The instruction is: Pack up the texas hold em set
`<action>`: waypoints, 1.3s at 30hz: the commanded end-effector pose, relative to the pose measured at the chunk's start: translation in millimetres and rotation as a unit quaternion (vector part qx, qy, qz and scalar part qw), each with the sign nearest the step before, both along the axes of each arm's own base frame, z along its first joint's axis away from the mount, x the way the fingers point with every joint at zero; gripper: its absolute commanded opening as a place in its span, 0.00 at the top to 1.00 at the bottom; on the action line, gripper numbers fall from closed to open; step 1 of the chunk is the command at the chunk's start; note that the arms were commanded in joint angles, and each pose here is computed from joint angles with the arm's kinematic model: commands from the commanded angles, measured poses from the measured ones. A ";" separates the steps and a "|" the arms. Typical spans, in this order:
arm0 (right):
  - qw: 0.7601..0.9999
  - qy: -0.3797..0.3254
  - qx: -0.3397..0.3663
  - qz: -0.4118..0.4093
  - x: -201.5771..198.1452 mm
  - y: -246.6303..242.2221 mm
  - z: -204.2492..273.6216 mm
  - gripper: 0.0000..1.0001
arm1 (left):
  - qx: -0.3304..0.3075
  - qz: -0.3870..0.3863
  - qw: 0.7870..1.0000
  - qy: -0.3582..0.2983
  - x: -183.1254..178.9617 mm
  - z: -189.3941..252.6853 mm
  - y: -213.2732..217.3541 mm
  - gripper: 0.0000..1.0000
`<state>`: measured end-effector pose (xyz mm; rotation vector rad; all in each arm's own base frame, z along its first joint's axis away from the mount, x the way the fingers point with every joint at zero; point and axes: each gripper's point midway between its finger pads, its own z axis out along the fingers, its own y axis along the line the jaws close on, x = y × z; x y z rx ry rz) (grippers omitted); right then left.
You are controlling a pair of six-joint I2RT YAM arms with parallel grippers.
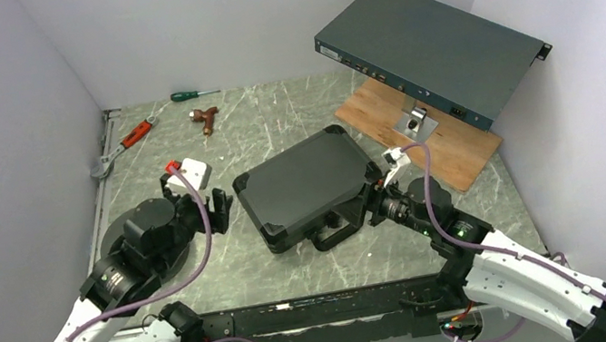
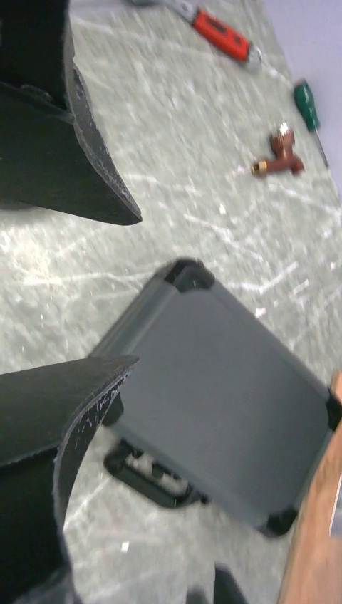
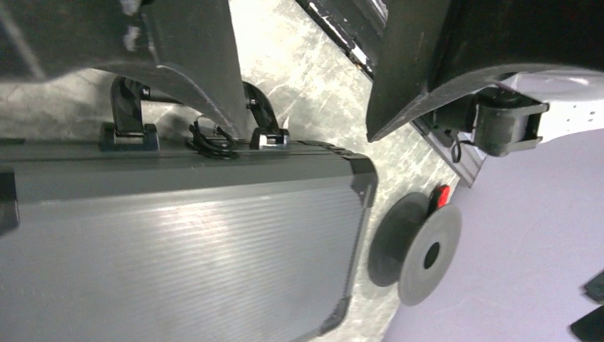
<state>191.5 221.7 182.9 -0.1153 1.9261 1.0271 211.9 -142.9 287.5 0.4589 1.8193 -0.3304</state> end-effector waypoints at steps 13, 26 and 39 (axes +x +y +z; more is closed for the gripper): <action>0.987 -0.159 0.001 -0.030 17.6 -13.1 142.8 0.18 | 0.041 0.176 0.980 -0.086 9.8 -19.1 82.6 0.07; 0.976 -0.201 0.029 -0.078 36.4 -17.3 183.7 0.01 | 0.024 0.175 0.980 -0.096 8.0 -16.8 84.8 0.08; 0.975 -0.212 0.028 -0.065 40.4 -8.2 182.3 0.00 | 0.020 0.173 0.980 -0.098 6.4 -15.9 86.1 0.09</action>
